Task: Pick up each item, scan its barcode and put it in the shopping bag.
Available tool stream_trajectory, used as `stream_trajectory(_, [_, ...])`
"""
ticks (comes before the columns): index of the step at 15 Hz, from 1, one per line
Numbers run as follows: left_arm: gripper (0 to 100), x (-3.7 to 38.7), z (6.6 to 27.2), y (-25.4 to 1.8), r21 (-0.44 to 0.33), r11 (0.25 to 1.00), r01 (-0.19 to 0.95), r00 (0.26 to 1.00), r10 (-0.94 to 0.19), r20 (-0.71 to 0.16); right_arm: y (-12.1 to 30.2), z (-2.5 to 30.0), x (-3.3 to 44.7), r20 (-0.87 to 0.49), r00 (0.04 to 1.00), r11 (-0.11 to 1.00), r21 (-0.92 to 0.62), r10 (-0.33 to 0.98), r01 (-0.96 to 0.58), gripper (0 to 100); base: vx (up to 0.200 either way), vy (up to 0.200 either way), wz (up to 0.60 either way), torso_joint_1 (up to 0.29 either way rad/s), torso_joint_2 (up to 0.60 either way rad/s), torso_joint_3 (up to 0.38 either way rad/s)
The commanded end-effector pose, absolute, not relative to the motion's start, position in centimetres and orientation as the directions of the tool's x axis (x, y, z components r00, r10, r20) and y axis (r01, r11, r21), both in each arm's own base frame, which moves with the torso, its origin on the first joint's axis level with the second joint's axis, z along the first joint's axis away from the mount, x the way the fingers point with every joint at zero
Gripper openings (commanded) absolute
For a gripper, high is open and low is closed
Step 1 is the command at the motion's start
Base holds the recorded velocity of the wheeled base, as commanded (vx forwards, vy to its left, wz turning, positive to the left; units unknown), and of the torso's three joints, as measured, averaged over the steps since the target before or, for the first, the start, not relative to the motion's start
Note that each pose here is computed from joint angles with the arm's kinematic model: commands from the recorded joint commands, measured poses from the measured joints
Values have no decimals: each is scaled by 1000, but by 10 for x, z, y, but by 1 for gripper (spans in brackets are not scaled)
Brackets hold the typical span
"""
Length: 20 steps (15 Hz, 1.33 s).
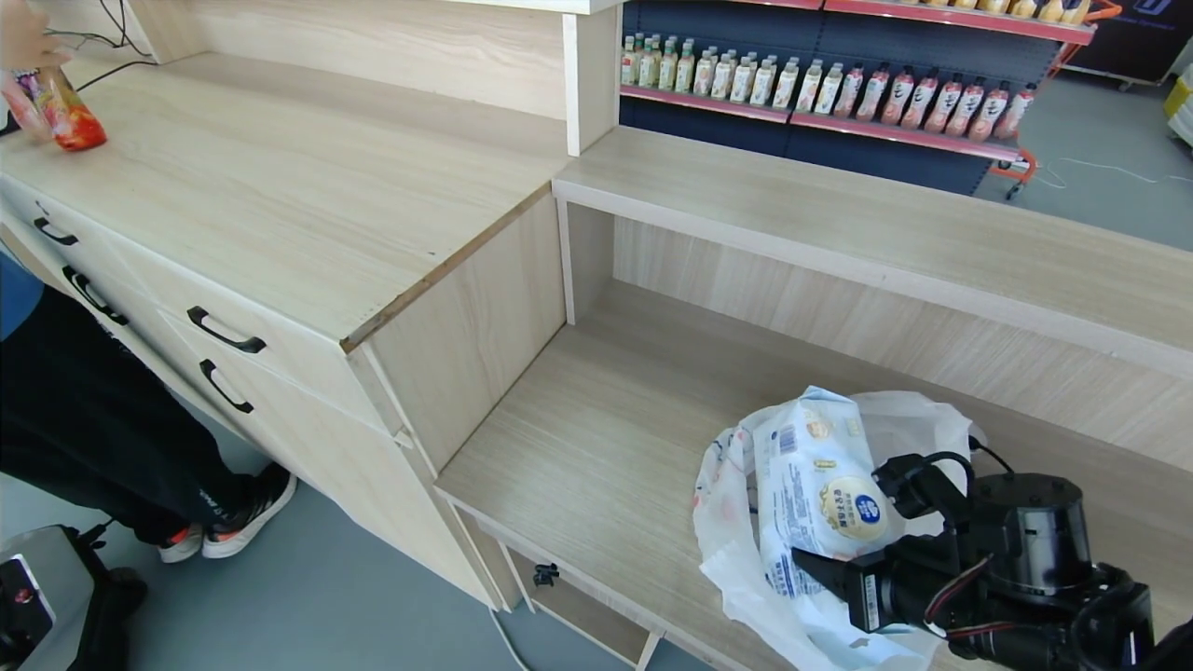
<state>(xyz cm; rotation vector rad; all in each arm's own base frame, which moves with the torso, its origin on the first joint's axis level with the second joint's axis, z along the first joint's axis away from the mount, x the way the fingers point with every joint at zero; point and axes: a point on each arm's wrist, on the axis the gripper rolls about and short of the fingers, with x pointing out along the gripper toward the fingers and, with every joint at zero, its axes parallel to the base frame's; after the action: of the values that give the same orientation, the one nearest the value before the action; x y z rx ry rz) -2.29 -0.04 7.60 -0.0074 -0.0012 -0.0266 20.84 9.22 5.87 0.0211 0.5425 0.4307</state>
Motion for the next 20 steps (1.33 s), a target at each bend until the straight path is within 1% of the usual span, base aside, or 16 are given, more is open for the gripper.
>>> stream_trajectory(1, [100,-23,76,0,-8,1000,26,1000,-26,2,93,52,210,-518,757,912,130,397,-389,0,0,0,0,0,0,0])
stream_trajectory(14, [100,-23,76,0,-8,1000,28,1000,-28,2,95,40,215,-555,736,914,129,388,-384,0,0,0,0,0,0,0])
stream_trajectory(15, [100,-23,76,0,-8,1000,26,1000,-26,2,95,40,215,-555,736,914,129,388,-384,100,0,0,0,0,0,0])
stream_trajectory(19, [100,-23,76,0,-8,1000,26,1000,-26,2,95,45,214,-538,746,912,128,393,-389,100,0,0,0,0,0,0])
stream_trajectory(20, [100,-23,76,0,-8,1000,28,1000,-28,2,95,55,212,-500,766,906,106,405,-410,100,0,0,0,0,0,0])
